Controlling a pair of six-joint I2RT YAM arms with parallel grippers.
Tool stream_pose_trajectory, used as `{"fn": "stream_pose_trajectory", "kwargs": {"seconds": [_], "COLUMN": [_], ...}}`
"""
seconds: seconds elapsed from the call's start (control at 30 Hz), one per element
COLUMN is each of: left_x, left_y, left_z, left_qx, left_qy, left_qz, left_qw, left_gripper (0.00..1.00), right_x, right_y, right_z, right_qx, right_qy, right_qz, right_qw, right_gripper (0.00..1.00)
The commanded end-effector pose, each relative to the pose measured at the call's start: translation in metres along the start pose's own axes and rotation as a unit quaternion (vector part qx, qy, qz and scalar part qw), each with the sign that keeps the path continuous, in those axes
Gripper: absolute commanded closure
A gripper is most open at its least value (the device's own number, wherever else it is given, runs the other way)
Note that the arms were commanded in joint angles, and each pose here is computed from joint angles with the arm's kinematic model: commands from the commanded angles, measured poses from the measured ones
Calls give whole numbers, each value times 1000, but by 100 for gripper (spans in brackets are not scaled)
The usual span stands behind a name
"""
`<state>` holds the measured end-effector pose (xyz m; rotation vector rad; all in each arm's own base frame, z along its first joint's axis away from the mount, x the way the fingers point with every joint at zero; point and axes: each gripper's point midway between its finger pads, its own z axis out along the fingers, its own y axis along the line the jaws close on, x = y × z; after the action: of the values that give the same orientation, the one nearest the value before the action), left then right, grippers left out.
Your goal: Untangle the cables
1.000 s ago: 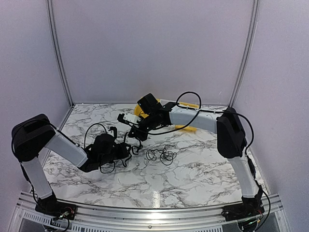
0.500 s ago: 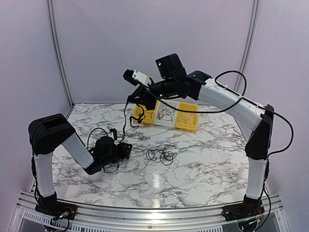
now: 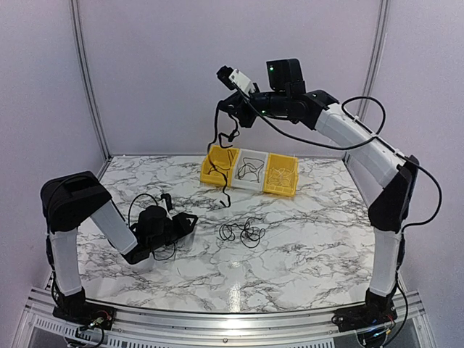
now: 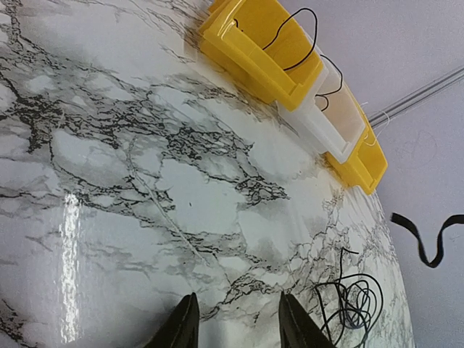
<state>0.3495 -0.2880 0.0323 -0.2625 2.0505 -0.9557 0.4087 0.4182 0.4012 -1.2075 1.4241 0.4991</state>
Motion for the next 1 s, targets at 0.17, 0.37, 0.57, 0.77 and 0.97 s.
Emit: {"fn": "stream_pose_trajectory", "kwargs": {"seconds": [0.17,0.37,0.57,0.77,0.97], "left_x": [14,14,13,10,14], "left_y": [14,12,10,9,11], "left_z": [-20,-30,-37,-42,-41], "left_qx": [-18,-13,-7,-6,-8], "left_qy": [35,39,39,36,41], "left_qz": [-22,-23,-24,-22,-22], "left_qw": [999,999,999,999,999], "left_gripper": [59,59,59,59,59], "right_x": [10,29,57,83,49], "right_y": [-70,-101,-134,-153,-162], "right_z": [18,36,55,67,50], "right_qx": [120,180,244,286,307], "right_qy": [-15,-10,-3,9,-30], "right_qz": [-46,-67,-94,-106,-116], "right_qw": [992,981,965,952,944], "right_gripper": [100,100,100,100,100]}}
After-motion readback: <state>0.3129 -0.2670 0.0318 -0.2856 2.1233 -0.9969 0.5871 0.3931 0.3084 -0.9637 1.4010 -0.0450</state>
